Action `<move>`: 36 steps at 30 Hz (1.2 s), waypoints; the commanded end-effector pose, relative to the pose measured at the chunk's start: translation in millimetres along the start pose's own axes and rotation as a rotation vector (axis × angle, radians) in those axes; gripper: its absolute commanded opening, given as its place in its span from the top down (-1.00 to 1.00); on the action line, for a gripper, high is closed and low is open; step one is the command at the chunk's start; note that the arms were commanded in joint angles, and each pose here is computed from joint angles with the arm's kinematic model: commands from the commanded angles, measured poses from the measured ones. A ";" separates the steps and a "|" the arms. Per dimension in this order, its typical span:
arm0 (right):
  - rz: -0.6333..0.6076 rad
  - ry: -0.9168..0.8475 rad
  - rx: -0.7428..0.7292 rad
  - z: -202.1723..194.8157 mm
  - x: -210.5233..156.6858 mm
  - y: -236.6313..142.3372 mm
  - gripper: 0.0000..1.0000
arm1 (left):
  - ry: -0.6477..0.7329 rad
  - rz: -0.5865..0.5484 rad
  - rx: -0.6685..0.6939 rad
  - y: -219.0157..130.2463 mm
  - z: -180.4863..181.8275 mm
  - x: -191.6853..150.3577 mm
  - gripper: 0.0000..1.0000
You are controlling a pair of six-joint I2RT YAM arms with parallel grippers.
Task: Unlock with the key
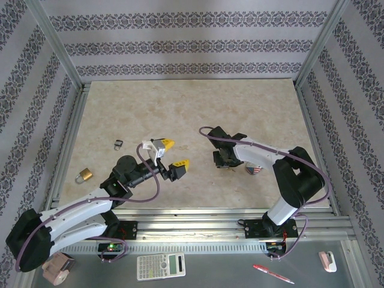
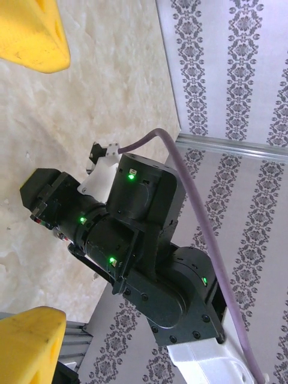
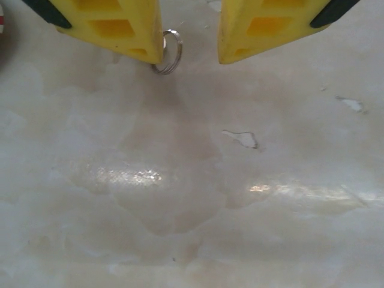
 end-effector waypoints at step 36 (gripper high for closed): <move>-0.008 0.001 -0.115 -12.0 -10.5 10.5 1.00 | 0.045 0.085 0.086 -20.5 1.3 -17.7 -0.99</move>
Point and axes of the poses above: each hand's point on the last joint's axis, 136 mm out from that joint toward the fingers, its own y axis out along the fingers, its own z axis along the line the jaws close on, x = y × z, the point moved 8 cm from there along -y, back along the fingers, and after that the axes turned 13 degrees about y, right-handed, at the moved point
